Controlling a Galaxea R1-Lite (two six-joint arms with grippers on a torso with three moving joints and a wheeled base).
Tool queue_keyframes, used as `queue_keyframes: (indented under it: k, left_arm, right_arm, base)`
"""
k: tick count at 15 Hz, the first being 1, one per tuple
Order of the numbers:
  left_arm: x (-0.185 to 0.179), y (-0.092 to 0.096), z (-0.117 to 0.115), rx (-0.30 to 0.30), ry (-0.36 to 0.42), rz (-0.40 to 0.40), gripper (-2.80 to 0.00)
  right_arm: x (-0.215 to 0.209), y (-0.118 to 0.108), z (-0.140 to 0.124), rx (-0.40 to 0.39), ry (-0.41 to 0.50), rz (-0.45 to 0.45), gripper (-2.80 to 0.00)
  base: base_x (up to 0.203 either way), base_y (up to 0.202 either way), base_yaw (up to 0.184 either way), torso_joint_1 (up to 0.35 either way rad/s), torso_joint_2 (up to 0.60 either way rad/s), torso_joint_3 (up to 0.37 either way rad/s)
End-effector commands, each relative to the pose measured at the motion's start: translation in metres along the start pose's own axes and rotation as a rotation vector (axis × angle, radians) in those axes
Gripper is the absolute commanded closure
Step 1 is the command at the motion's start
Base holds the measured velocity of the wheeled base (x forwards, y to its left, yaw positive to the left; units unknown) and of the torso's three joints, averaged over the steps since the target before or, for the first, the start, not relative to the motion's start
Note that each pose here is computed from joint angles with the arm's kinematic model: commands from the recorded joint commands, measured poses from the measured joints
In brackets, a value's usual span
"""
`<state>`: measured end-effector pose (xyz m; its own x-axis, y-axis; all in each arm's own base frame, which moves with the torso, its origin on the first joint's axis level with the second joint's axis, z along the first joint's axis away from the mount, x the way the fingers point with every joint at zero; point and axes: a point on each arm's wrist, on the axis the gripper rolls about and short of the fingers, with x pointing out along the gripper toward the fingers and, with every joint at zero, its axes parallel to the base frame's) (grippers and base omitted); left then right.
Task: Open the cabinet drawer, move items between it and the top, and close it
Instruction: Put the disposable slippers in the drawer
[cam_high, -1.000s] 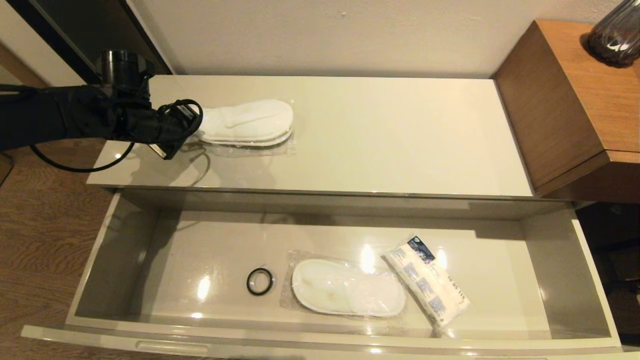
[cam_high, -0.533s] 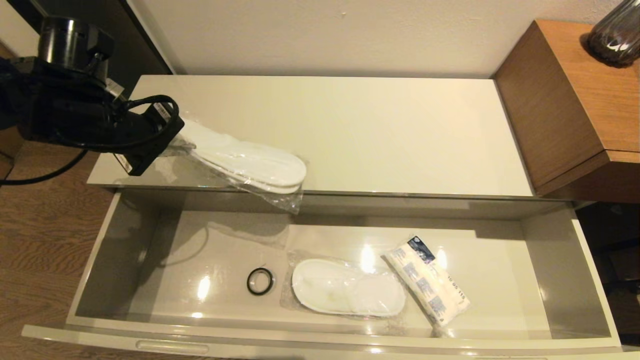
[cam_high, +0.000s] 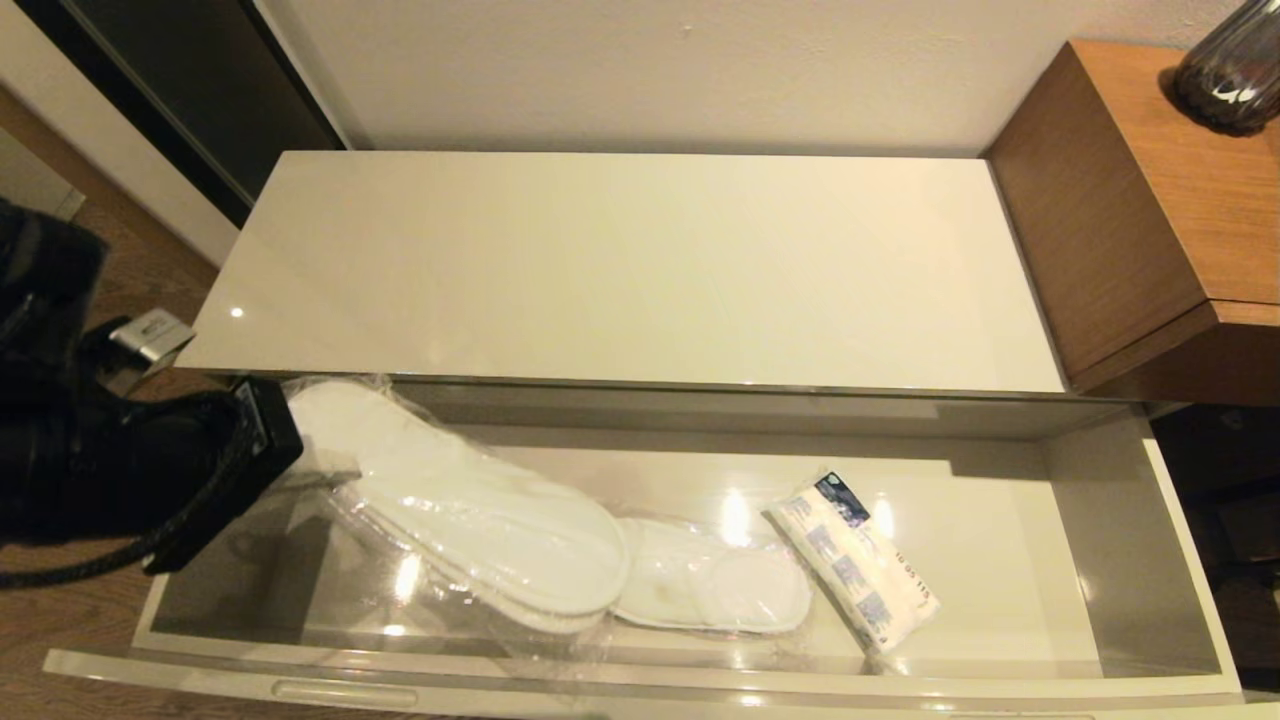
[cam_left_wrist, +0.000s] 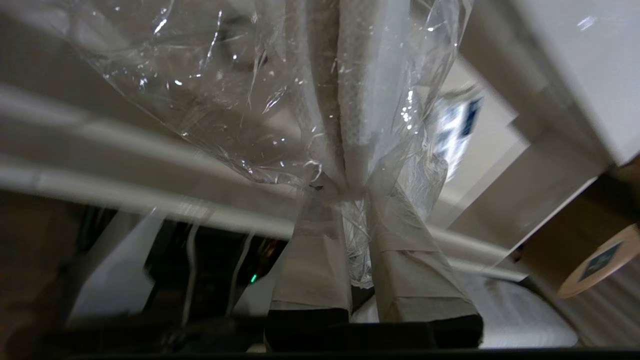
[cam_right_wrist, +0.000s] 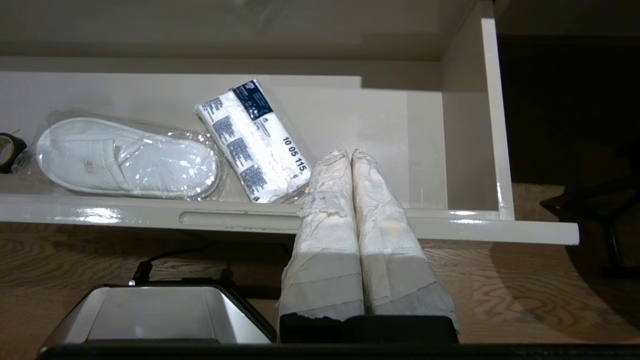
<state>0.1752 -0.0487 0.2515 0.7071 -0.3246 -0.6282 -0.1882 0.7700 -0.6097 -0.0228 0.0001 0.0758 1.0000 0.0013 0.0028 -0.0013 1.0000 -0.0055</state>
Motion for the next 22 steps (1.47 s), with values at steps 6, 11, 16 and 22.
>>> queue_keyframes:
  k: [6,11,16,22]
  left_arm:
    - [0.041,0.023,-0.016,-0.025,0.077,0.083,0.0]
    - [0.108,0.029,0.011,-0.082,0.018,0.081,0.0]
    - [0.141,0.049,0.024,-0.162,0.001,0.131,0.0]
    - [0.181,0.067,0.034,-0.184,0.001,0.169,-2.8]
  right_arm:
    - [0.0,0.0,0.0,-0.001,0.001,0.0,0.0]
    - [0.0,0.0,0.0,-0.001,0.0,0.0,0.0]
    - [0.0,0.0,0.0,-0.001,0.001,0.0,0.0]
    - [0.0,0.0,0.0,-0.001,0.001,0.0,0.0]
  base:
    - [0.0,0.0,0.0,0.0,0.0,0.0]
    - [0.0,0.0,0.0,0.0,0.0,0.0]
    - [0.0,0.0,0.0,0.0,0.0,0.0]
    - [0.0,0.0,0.0,0.0,0.0,0.0]
